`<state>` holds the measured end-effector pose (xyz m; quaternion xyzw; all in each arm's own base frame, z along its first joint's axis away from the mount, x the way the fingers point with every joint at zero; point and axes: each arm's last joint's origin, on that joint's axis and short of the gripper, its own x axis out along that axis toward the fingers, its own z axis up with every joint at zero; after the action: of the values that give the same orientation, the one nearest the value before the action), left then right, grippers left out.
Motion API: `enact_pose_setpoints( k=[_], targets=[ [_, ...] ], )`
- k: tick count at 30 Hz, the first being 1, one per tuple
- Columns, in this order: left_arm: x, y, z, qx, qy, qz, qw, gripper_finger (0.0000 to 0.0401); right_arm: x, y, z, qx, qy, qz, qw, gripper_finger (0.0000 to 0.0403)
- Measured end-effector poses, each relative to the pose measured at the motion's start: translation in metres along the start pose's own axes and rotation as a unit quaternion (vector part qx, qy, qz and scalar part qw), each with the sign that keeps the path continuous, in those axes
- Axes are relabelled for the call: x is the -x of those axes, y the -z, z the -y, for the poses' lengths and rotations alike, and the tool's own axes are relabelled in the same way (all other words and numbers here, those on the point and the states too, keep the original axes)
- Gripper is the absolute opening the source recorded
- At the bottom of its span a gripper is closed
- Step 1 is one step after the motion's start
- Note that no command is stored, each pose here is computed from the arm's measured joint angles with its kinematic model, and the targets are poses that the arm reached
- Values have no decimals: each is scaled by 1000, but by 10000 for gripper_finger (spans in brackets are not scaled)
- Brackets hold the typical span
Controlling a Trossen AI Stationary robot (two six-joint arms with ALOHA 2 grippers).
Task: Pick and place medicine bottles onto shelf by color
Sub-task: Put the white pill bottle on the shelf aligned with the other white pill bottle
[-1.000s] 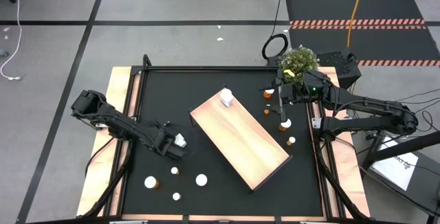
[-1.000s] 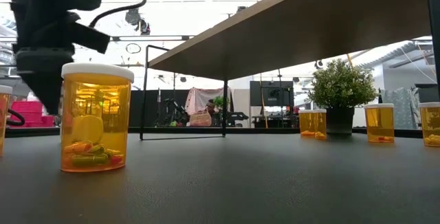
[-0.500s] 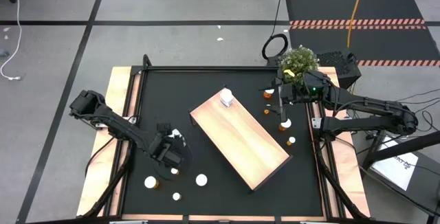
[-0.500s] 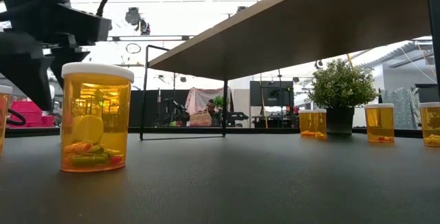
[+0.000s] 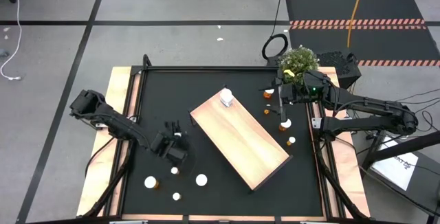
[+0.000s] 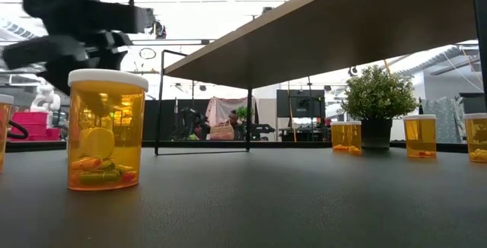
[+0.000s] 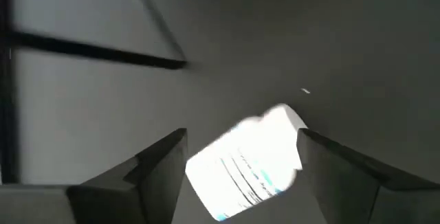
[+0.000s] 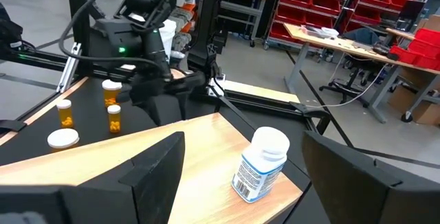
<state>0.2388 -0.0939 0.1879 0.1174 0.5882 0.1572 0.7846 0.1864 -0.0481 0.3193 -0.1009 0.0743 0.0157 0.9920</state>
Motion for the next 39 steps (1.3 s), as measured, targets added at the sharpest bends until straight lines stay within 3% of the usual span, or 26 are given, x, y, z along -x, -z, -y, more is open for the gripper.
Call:
enact_pose_setpoints(
  k=[5, 12, 16, 23, 27, 29, 36, 39],
  targets=[
    [-9, -1, -10, 142, -9, -13, 990, 238, 0, 0, 0, 2, 0, 0, 1000, 283],
    [-26, 8, -18, 257, -16, -36, 966, 206, 0, 0, 0, 2, 0, 0, 1000, 283],
    [-29, 9, -16, 233, -8, -32, 972, 196, 0, 0, 0, 2, 0, 0, 1000, 283],
    [-26, 15, -14, 108, -1, -55, 993, 195, 0, 0, 0, 2, 0, 0, 1000, 283],
    [-20, 19, -13, 76, 9, -72, 994, 199, 0, 0, 0, 2, 0, 0, 1000, 283],
    [-14, 19, -16, 81, 9, -72, 994, 200, 0, 0, 0, 2, 0, 0, 1000, 283],
    [13, 17, -25, 190, 29, -10, 981, 200, 0, 0, 0, 2, -1, -2, 1000, 283],
    [18, 22, -22, 204, 22, -15, 979, 200, 0, 1, 0, 0, -1, -4, 1000, 283]
  ],
)
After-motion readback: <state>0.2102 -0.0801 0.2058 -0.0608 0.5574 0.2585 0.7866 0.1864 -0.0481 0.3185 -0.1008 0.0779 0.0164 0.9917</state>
